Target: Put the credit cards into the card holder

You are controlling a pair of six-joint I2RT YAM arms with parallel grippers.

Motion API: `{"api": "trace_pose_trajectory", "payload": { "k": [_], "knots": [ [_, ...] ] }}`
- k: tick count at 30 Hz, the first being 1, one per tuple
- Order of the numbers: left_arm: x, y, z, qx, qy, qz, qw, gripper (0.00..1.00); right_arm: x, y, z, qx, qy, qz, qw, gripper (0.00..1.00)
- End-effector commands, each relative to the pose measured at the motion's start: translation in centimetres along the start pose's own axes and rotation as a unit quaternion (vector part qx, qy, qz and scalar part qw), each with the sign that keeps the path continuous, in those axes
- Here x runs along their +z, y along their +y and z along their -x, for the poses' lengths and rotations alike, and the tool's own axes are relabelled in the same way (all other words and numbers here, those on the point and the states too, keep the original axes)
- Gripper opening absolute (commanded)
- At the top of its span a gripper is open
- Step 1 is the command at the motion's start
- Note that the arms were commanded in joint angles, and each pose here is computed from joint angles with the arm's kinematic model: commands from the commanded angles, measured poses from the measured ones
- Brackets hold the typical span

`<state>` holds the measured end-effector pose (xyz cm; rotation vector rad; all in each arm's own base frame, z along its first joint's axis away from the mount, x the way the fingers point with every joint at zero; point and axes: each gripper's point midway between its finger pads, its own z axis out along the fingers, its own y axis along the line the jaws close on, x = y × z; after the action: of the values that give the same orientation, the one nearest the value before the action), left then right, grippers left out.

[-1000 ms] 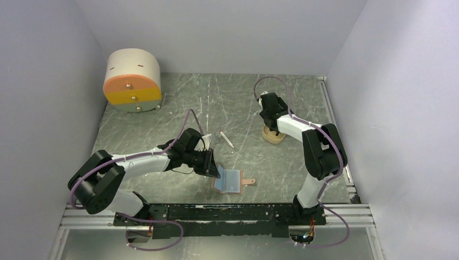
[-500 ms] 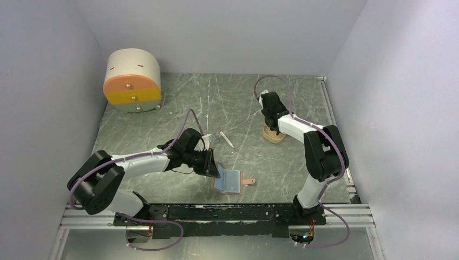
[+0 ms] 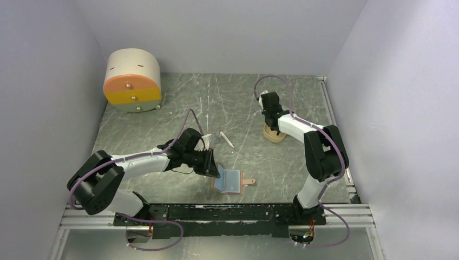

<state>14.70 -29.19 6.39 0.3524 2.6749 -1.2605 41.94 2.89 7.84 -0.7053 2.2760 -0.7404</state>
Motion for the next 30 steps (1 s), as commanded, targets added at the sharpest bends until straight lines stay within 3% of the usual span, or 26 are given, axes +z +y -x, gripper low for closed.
{"api": "trace_pose_trajectory", "payload": {
  "k": [1,9,17,25,30],
  "knots": [
    [-0.3,-0.7,0.3,0.005,-0.004,-0.018,1.0,0.21,-0.9,-1.2,1.1,0.03,-0.013,0.004,0.999,0.18],
    [0.0,-0.6,0.1,0.004,-0.001,-0.02,1.0,0.22,-2.2,1.2,0.8,0.046,-0.006,0.069,0.997,0.01],
    [0.1,-0.1,0.2,-0.006,-0.013,-0.011,1.0,0.19,-5.2,2.7,1.2,0.076,0.004,0.102,0.992,0.0],
    [0.3,0.6,1.1,-0.039,-0.041,-0.016,0.998,0.09,-8.4,2.8,1.8,0.156,0.009,0.112,0.981,0.0],
    [0.4,0.4,1.8,-0.056,-0.06,-0.035,0.996,0.09,-10.3,2.8,2.4,0.209,-0.001,0.127,0.97,0.0]
  ]
}}
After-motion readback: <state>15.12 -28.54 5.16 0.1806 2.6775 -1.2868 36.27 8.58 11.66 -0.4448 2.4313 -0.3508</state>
